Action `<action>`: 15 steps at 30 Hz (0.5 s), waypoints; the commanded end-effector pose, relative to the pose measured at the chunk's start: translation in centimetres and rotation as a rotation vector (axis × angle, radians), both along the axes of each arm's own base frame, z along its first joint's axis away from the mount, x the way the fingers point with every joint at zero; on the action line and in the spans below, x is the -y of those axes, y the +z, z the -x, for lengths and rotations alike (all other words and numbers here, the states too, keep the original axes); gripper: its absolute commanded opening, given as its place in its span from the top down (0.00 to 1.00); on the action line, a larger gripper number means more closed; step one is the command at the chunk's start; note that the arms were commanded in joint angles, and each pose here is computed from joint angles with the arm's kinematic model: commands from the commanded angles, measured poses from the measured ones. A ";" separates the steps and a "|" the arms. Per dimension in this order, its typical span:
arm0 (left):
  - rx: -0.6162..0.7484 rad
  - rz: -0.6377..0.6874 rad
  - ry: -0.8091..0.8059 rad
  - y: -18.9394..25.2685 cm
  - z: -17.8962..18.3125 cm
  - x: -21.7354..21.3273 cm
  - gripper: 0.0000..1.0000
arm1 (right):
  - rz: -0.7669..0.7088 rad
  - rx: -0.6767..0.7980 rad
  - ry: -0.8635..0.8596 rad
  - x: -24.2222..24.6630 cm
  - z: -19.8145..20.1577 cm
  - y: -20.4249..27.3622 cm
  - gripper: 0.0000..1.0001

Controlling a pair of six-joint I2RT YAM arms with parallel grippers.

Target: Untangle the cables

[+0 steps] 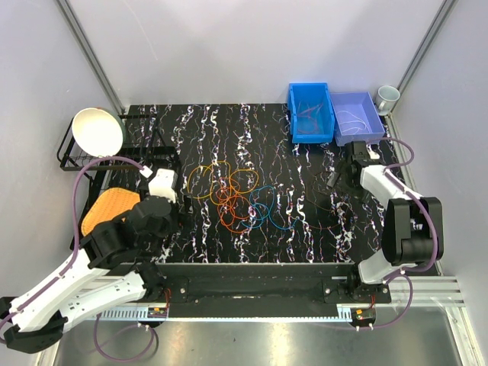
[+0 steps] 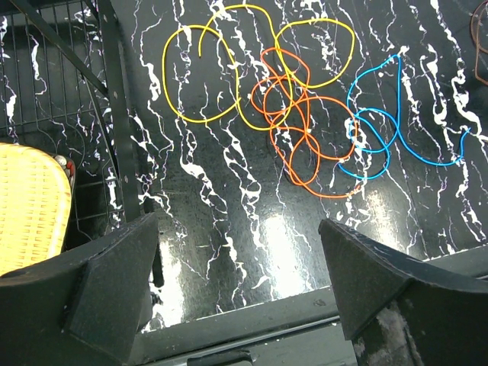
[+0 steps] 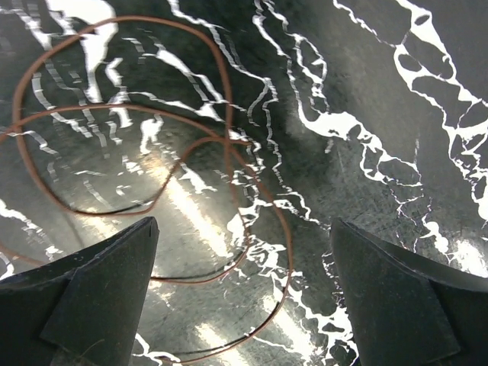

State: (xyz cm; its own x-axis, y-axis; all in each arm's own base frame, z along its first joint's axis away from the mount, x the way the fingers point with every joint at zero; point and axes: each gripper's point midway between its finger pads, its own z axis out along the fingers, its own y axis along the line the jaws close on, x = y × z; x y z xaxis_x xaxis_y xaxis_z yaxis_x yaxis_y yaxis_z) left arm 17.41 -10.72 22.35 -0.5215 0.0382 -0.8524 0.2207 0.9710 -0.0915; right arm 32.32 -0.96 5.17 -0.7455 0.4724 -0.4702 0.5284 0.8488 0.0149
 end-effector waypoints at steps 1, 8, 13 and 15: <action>0.049 0.038 0.014 1.1 -0.6 0.2 0.10 | -0.027 0.023 -0.032 0.3 -0.9 -0.9 0.02; 0.046 0.034 0.018 1.0 -0.7 0.2 0.10 | -0.052 0.024 -0.021 0.1 -1.5 -1.8 0.23; 0.041 0.025 0.015 0.8 -0.7 0.3 0.10 | -0.048 0.011 -0.019 0.1 -1.9 -2.6 0.38; 0.043 0.028 0.017 0.9 -0.7 0.2 0.10 | -0.036 0.005 -0.019 0.3 -2.0 -2.8 0.44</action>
State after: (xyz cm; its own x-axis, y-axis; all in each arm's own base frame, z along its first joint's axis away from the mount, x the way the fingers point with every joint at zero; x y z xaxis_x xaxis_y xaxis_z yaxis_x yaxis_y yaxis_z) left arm 17.41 -10.72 22.44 -0.5180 0.0342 -0.8547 0.2213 0.9705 -0.0953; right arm 33.04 -1.04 2.24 -0.7496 0.5028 -0.4305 0.5424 0.8393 0.0358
